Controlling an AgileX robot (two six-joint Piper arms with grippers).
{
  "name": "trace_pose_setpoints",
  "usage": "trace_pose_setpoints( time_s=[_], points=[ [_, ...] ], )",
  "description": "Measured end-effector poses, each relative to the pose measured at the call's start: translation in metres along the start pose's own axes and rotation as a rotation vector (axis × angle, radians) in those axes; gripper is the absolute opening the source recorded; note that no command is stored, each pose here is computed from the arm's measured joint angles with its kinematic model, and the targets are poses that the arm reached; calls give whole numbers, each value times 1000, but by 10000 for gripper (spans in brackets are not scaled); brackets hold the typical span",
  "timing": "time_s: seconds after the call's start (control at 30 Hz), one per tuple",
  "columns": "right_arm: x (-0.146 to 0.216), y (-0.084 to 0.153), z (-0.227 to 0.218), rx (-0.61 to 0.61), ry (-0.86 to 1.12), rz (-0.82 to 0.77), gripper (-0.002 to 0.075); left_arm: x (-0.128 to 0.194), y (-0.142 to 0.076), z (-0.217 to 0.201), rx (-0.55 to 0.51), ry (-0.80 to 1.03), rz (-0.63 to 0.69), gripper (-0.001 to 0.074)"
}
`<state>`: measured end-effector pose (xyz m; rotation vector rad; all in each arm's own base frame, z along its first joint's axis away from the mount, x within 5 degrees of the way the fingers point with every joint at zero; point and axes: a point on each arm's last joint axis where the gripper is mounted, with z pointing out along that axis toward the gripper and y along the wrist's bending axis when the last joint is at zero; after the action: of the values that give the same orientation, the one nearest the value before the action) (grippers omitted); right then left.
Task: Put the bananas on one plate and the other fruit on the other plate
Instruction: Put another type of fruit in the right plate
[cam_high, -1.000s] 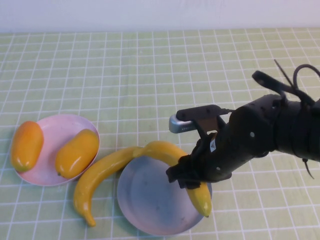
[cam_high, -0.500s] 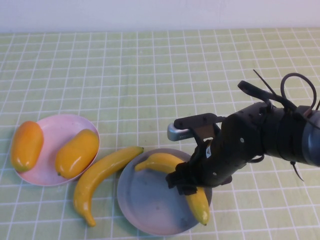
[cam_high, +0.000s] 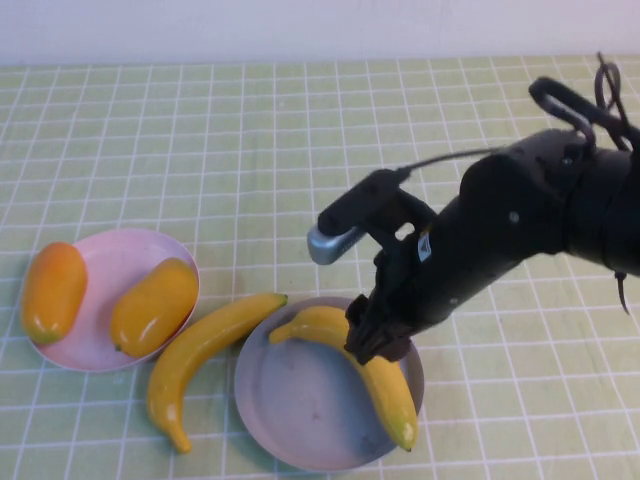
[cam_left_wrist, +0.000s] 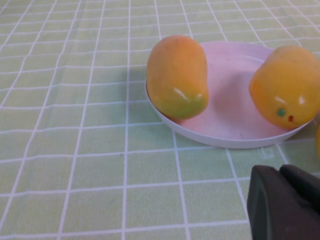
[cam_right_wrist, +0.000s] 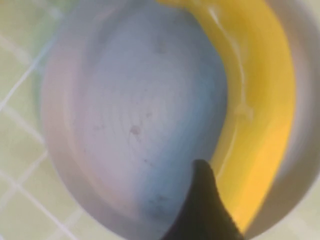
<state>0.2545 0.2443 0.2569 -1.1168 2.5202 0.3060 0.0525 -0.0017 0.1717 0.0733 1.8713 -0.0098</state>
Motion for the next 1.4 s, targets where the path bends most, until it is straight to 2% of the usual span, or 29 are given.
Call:
trace_pose_setpoints(
  time_s=[0.13, 0.27, 0.47, 0.9, 1.1, 1.4],
  points=[
    [-19, 2, -21, -1, -67, -304, 445, 0, 0, 0, 0, 0, 0, 0],
    [-36, 10, -31, -52, -165, -621, 445, 0, 0, 0, 0, 0, 0, 0],
    [-58, 34, -10, -165, -269, -867, 445, 0, 0, 0, 0, 0, 0, -3],
    [-106, 48, 65, -252, -222, -1006, 445, 0, 0, 0, 0, 0, 0, -3],
    [-112, 47, 90, -244, -140, -1075, 445, 0, 0, 0, 0, 0, 0, -3],
    [-112, 44, 106, -234, -103, -1067, 445, 0, 0, 0, 0, 0, 0, -3]
  ],
)
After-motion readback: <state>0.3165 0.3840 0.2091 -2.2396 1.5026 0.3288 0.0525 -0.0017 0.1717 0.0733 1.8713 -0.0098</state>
